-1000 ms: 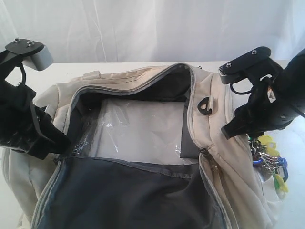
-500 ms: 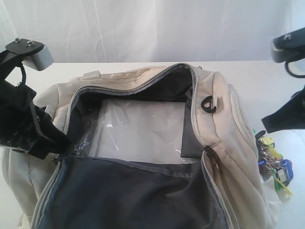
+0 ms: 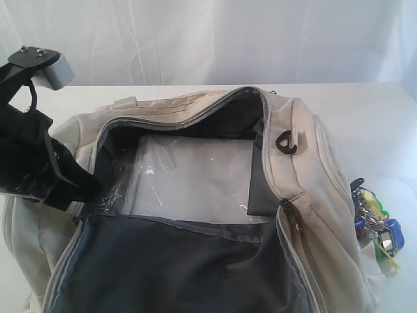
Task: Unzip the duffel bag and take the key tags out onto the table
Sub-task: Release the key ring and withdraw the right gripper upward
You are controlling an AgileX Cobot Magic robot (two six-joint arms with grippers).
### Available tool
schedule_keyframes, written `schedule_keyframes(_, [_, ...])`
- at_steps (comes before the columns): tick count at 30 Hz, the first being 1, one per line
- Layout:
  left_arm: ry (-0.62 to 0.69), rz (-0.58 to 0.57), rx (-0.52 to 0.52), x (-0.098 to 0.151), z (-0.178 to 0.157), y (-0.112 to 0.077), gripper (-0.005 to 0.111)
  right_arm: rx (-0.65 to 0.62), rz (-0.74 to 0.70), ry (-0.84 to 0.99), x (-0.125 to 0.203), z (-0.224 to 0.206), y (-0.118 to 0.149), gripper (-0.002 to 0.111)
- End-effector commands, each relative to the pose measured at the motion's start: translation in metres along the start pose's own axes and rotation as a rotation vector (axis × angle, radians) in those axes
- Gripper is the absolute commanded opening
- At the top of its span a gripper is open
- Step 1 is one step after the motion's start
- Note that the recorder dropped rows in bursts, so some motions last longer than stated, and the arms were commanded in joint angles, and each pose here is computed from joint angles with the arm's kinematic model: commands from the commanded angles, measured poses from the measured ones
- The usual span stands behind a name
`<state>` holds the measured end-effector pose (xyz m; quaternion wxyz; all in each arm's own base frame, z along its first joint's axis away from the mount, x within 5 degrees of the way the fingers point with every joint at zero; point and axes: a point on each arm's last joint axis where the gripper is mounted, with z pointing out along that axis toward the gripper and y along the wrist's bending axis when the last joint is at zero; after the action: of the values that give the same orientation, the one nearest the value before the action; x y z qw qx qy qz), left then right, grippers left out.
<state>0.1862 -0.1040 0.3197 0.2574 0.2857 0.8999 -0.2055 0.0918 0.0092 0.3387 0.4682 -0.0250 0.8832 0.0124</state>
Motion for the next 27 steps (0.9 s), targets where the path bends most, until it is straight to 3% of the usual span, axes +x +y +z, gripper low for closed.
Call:
schedule_keyframes(1, [-0.019,0.025,-0.024,0.000,0.000,0.002,0.000,0.007,0.059,0.019,0.010,0.003,-0.001,0.000])
schedule_keyframes(7, [-0.319,0.038,-0.086,0.009,-0.063,-0.022,0.000,0.008,0.064,0.018,0.010,0.003,-0.001,0.000])
schedule_keyframes(10, [-0.381,0.098,-0.158,0.026,-0.090,-0.030,0.000,0.008,0.064,0.018,0.010,0.003,-0.001,0.000])
schedule_keyframes(16, [-0.545,0.126,-0.183,0.056,-0.131,-0.049,0.000,0.008,0.064,0.018,0.010,0.003,-0.001,0.000])
schedule_keyframes(22, [-0.588,0.180,-0.294,0.077,-0.138,-0.047,0.000,0.008,0.064,0.018,0.010,0.003,-0.001,0.000])
schedule_keyframes(27, [-0.486,0.145,-0.261,0.087,-0.121,-0.043,0.000,0.008,0.064,0.018,0.010,0.003,-0.001,0.000])
